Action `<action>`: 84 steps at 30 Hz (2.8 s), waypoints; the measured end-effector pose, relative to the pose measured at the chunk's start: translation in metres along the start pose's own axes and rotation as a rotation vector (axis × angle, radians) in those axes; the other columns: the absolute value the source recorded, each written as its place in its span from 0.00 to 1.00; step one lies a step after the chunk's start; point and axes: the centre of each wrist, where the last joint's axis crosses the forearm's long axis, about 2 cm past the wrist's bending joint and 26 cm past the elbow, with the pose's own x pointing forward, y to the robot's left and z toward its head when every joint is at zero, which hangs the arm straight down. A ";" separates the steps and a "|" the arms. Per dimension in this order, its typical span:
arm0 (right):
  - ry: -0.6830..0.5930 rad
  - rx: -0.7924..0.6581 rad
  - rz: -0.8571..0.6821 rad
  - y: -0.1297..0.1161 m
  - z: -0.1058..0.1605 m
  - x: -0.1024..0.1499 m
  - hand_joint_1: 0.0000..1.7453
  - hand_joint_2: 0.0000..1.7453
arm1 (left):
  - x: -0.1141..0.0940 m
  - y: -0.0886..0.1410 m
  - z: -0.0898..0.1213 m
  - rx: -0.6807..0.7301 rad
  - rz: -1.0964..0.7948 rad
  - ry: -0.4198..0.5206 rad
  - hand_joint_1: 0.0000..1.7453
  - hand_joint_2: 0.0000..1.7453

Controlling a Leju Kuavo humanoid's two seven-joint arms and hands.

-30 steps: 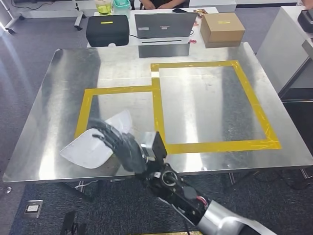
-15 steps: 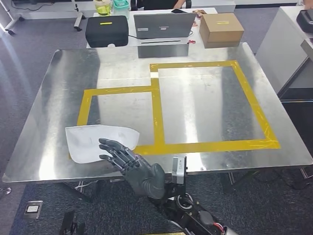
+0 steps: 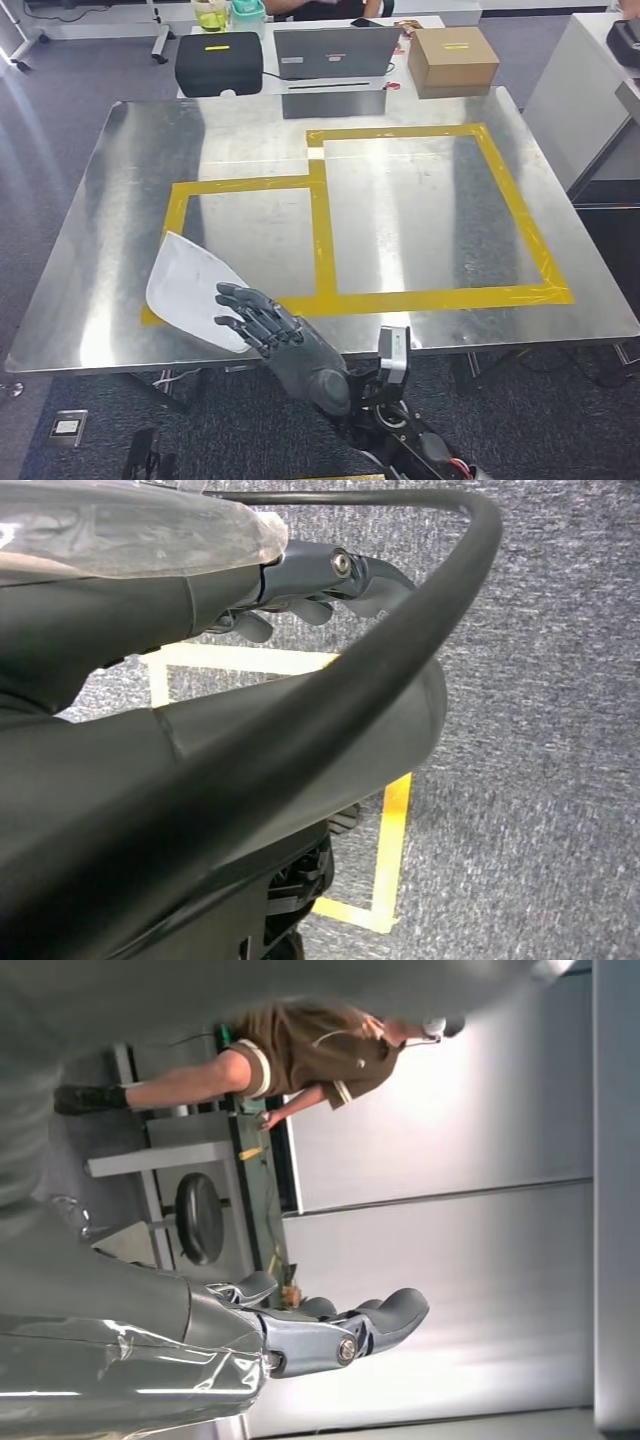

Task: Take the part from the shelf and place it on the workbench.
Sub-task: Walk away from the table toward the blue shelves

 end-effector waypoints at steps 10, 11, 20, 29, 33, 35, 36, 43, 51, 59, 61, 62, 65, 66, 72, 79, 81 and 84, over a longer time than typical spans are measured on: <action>-0.016 0.001 -0.023 0.000 0.006 0.000 0.00 0.00 | 0.001 0.000 0.000 0.001 -0.010 0.013 0.00 0.00; -0.017 0.002 -0.028 0.000 0.006 0.000 0.00 0.00 | 0.001 0.000 0.000 0.001 -0.011 0.015 0.00 0.00; -0.020 -0.005 -0.065 0.000 0.013 -0.001 0.00 0.00 | 0.001 0.000 -0.001 0.006 -0.010 0.026 0.00 0.00; -0.018 -0.004 -0.076 0.000 0.015 -0.002 0.00 0.50 | -0.001 0.001 0.000 0.009 -0.011 0.029 0.00 0.00; -0.017 -0.004 -0.079 0.000 0.015 -0.002 0.00 1.00 | -0.001 0.001 0.000 0.009 -0.011 0.030 0.00 0.00; -0.016 -0.005 -0.082 0.000 0.016 -0.002 0.00 1.00 | -0.002 0.002 0.001 0.010 -0.011 0.031 0.00 0.00; -0.016 -0.005 -0.083 0.000 0.016 -0.002 0.00 1.00 | -0.002 0.002 0.001 0.010 -0.011 0.032 0.00 0.00; -0.015 -0.010 -0.092 0.000 0.016 -0.002 0.00 1.00 | 0.000 0.003 0.000 0.013 -0.012 0.023 0.00 0.00; -0.003 -0.020 -0.086 -0.001 0.019 -0.002 0.00 1.00 | -0.003 0.002 0.001 0.011 -0.010 0.029 0.00 0.00; -0.004 -0.021 -0.090 -0.002 0.018 -0.002 0.00 0.00 | -0.004 0.002 0.002 0.010 -0.010 0.029 0.00 0.00; -0.005 -0.020 -0.095 -0.002 0.018 -0.001 0.00 0.00 | -0.004 0.002 0.002 0.010 -0.010 0.029 0.00 0.00; -0.006 -0.020 -0.099 -0.002 0.018 -0.001 0.00 0.00 | -0.004 0.002 0.002 0.009 -0.010 0.029 0.00 0.00; -0.007 -0.018 -0.109 -0.002 0.018 -0.002 0.00 0.00 | -0.005 0.001 0.002 0.009 -0.009 0.030 0.00 0.00; -0.007 -0.017 -0.112 -0.002 0.019 -0.002 0.00 0.00 | -0.005 0.002 0.002 0.010 -0.008 0.030 0.00 0.00; -0.017 -0.004 -0.123 -0.002 0.018 -0.002 0.00 0.00 | -0.005 0.004 0.002 0.017 -0.003 0.029 0.00 0.00; -0.011 -0.006 -0.128 -0.003 0.021 -0.003 0.00 0.00 | -0.005 0.002 0.002 0.014 0.001 0.029 0.00 0.00; -0.007 -0.009 -0.128 -0.003 0.022 -0.004 0.00 0.00 | -0.006 0.002 0.002 0.014 0.001 0.029 0.00 0.00; -0.005 -0.009 -0.128 -0.004 0.022 -0.004 0.00 0.00 | -0.005 0.002 0.002 0.013 0.001 0.028 0.00 0.00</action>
